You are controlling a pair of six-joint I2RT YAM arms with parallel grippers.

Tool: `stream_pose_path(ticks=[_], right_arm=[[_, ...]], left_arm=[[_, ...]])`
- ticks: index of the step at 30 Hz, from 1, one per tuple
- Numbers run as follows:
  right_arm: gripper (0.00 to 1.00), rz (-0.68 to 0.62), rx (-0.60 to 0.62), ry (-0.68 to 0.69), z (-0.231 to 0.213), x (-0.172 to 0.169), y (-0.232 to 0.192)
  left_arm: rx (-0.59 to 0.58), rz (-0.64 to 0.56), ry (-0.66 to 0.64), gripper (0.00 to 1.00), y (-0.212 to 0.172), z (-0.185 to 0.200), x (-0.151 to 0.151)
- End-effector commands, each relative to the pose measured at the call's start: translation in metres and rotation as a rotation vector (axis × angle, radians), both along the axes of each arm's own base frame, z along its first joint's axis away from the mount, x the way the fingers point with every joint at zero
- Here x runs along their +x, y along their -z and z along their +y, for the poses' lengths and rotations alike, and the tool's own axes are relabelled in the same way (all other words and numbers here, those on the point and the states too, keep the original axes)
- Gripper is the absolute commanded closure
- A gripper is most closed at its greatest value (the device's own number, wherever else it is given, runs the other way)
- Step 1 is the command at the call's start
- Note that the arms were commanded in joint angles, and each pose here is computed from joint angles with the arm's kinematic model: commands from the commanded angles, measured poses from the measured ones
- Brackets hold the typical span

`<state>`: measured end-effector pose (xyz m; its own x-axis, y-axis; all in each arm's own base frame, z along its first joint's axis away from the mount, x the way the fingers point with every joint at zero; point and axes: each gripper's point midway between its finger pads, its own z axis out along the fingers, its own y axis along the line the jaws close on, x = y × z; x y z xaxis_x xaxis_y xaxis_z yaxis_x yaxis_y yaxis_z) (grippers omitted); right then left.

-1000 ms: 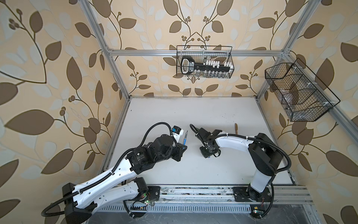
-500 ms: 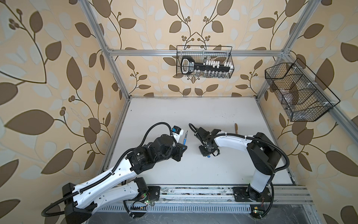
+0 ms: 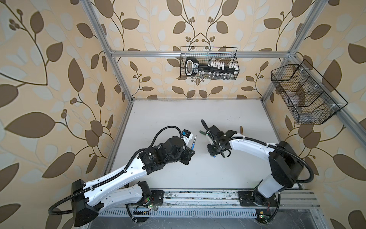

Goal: Insert the pens into the pen caps
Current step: 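Lift the blue cap with the right gripper toward the pen nib above the left gripper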

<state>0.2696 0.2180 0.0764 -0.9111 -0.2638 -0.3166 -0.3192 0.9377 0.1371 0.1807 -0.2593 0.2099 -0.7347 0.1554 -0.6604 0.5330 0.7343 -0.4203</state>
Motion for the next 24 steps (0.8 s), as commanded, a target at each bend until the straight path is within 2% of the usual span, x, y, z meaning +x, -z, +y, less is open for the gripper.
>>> stream_pose_path(ticks=[1, 9, 12, 14, 19, 24], right_arm=[[0.90, -0.011, 0.189, 0.033, 0.008, 0.001, -0.025], [0.91, -0.170, 0.618, 0.170, 0.001, 0.020, -0.107], [0.90, -0.244, 0.741, 0.217, -0.005, 0.026, -0.139], [0.89, -0.266, 0.769, 0.246, -0.010, 0.027, -0.148], [0.90, -0.220, 0.693, 0.258, -0.015, 0.023, -0.130], [0.89, -0.268, 0.778, 0.229, -0.012, 0.019, -0.158]], left_arm=[[-0.050, -0.019, 0.056, 0.86, -0.017, -0.018, 0.000], [-0.094, 0.004, 0.112, 0.87, -0.018, -0.044, 0.003], [-0.106, 0.005, 0.135, 0.87, -0.020, -0.054, 0.001], [-0.109, 0.004, 0.150, 0.87, -0.020, -0.060, -0.001], [-0.116, 0.013, 0.152, 0.88, -0.018, -0.062, -0.001], [-0.111, 0.017, 0.156, 0.87, -0.018, -0.063, -0.002]])
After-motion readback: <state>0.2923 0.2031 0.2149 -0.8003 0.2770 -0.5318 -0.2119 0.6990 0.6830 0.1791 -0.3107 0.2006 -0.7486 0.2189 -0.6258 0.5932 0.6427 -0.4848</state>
